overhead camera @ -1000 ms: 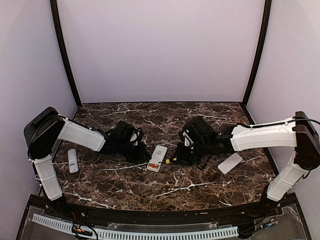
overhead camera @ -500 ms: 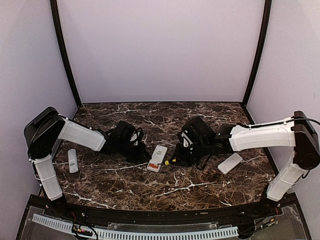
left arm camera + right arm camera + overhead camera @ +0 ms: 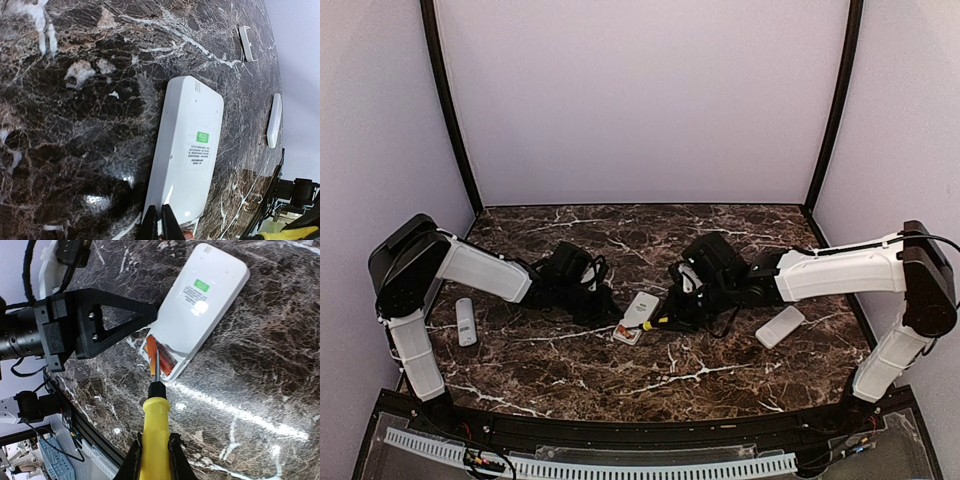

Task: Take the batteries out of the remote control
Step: Remove the battery from the remote control without the battery cover.

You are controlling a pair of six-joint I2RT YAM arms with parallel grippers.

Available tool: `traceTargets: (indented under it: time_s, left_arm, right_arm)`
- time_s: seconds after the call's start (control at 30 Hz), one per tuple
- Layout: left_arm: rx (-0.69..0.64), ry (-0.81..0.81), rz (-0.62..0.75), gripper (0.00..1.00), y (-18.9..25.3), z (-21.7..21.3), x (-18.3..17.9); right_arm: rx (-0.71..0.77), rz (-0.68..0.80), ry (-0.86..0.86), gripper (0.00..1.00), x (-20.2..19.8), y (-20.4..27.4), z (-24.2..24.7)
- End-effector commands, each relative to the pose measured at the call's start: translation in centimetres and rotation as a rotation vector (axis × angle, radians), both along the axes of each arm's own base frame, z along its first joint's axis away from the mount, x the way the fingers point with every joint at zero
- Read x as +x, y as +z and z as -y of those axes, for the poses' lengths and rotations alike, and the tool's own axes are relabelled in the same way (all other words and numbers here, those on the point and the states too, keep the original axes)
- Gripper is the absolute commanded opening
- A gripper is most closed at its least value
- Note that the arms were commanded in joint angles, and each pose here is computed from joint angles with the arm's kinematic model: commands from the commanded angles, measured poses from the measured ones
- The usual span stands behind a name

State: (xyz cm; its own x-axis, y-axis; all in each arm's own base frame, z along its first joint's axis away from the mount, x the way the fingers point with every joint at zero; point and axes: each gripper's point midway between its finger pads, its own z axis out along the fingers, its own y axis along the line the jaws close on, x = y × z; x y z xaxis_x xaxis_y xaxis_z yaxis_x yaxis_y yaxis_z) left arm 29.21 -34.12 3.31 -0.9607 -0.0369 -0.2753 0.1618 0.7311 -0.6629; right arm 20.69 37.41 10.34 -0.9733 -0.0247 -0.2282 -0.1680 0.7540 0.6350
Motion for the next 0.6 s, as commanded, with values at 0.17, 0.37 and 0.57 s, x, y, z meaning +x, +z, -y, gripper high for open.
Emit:
traceTargets:
  time_s: [0.17, 0.37, 0.57]
  left_arm:
    - [0.009, -0.065, -0.057, 0.03, -1.01, 0.80, -2.19]
    - [0.008, -0.065, -0.058, 0.03, -1.01, 0.79, -2.22]
    - [0.009, -0.065, -0.056, 0.03, -1.00, 0.80, -2.20]
  right_arm:
    - [0.107, -0.047, 0.079, 0.00, -0.87, 1.44, -1.65]
    - [0.102, -0.047, 0.073, 0.00, -0.78, 1.18, -1.49]
    - [0.096, -0.024, 0.065, 0.00, -0.52, 1.44, -1.22]
